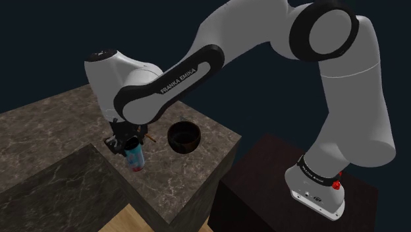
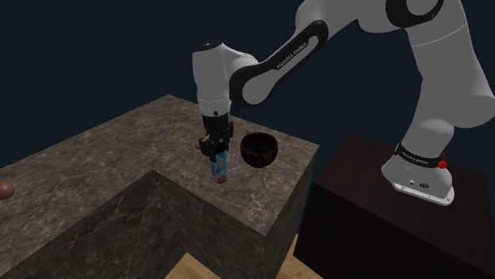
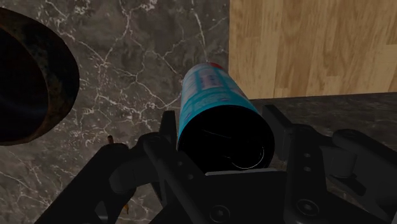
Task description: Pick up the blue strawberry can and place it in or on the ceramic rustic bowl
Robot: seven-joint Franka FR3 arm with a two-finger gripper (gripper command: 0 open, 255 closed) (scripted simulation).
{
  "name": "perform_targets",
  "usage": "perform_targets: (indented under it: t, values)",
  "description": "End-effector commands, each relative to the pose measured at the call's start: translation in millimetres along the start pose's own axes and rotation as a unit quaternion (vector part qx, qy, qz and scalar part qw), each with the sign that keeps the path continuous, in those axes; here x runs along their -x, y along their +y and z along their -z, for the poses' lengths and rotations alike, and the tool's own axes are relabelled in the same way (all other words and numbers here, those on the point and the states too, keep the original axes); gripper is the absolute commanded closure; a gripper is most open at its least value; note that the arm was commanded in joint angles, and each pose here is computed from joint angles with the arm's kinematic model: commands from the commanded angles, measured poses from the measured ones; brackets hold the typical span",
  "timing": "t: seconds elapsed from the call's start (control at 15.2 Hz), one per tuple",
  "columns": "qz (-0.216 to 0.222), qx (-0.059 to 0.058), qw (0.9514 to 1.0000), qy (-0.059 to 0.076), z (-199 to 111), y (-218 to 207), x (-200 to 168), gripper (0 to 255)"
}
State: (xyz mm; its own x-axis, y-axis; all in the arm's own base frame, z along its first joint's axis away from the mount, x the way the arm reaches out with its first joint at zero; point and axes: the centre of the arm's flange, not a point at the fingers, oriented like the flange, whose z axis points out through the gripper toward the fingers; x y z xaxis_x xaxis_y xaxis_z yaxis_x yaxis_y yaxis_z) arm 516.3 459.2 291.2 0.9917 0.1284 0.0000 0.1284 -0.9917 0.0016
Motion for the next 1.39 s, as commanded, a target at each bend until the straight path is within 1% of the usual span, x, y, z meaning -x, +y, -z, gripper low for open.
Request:
perform_targets:
  t: [0.0,0.79,1.32]
  values:
    - [0.0,0.0,1.0,0.0,11,0,0,255]
    - [0.0,0.0,1.0,0.0,75,0,0,255]
    - [0.0,0.0,1.0,0.0,95,104,6,255]
